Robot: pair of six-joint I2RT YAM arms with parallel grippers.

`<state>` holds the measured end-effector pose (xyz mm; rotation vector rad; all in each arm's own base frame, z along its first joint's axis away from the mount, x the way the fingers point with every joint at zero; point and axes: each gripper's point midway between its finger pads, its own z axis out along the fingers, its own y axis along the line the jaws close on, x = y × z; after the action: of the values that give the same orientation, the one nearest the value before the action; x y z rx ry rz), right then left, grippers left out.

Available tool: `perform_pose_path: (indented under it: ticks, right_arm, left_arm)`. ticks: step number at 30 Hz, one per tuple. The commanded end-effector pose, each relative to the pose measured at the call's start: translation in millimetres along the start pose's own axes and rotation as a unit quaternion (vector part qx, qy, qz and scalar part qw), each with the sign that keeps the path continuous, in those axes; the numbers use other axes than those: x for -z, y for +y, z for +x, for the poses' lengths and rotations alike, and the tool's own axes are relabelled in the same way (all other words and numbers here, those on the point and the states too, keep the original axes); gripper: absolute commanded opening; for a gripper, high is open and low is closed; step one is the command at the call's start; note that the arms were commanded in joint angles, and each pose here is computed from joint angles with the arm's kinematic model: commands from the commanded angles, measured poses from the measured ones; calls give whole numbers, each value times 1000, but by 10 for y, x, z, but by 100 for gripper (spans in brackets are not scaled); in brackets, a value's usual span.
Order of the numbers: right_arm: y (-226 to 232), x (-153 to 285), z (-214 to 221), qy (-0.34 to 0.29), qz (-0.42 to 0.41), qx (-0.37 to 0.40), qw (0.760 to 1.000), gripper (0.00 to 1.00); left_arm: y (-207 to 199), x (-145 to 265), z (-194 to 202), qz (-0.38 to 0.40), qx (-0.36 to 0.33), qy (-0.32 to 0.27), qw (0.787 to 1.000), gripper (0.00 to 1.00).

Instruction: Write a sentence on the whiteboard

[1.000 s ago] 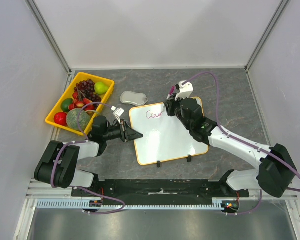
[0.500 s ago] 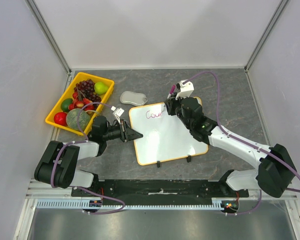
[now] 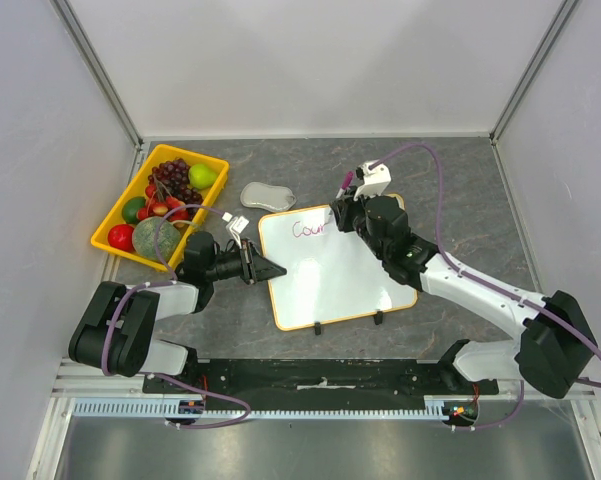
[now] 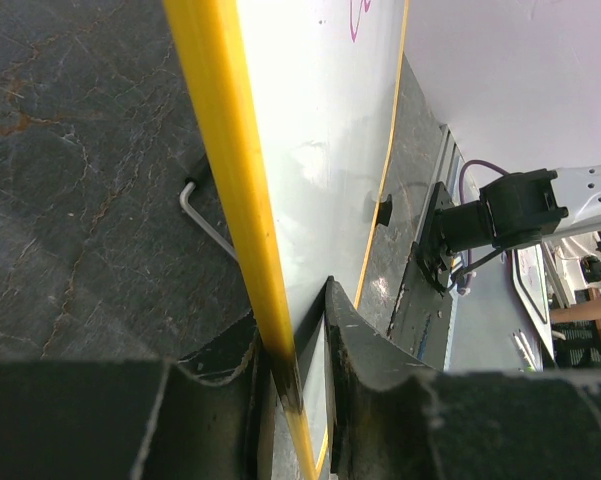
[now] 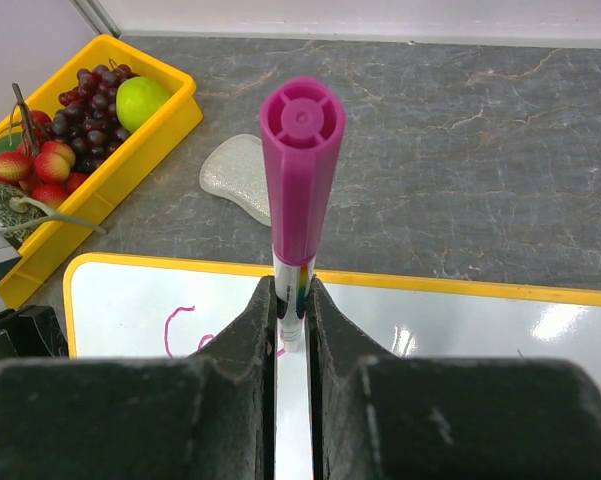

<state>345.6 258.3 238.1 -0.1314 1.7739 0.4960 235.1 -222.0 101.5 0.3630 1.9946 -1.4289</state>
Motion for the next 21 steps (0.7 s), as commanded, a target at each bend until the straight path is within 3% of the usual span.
perform_pose_path:
  ticks: [1,8,21]
  right_arm:
    - [40,71,-292,-34,-7,-22,999,0]
    - [-5,100,-404,-50,3,-26,998,0]
    - [-133,-5,-182,-29,23,-12,999,0]
  left_arm:
    - [82,-26,43,-9,-41,8,999,2]
    - [76,-28,43,-8,-42,8,999,2]
    - [79,-28,46,-9,-42,8,999,2]
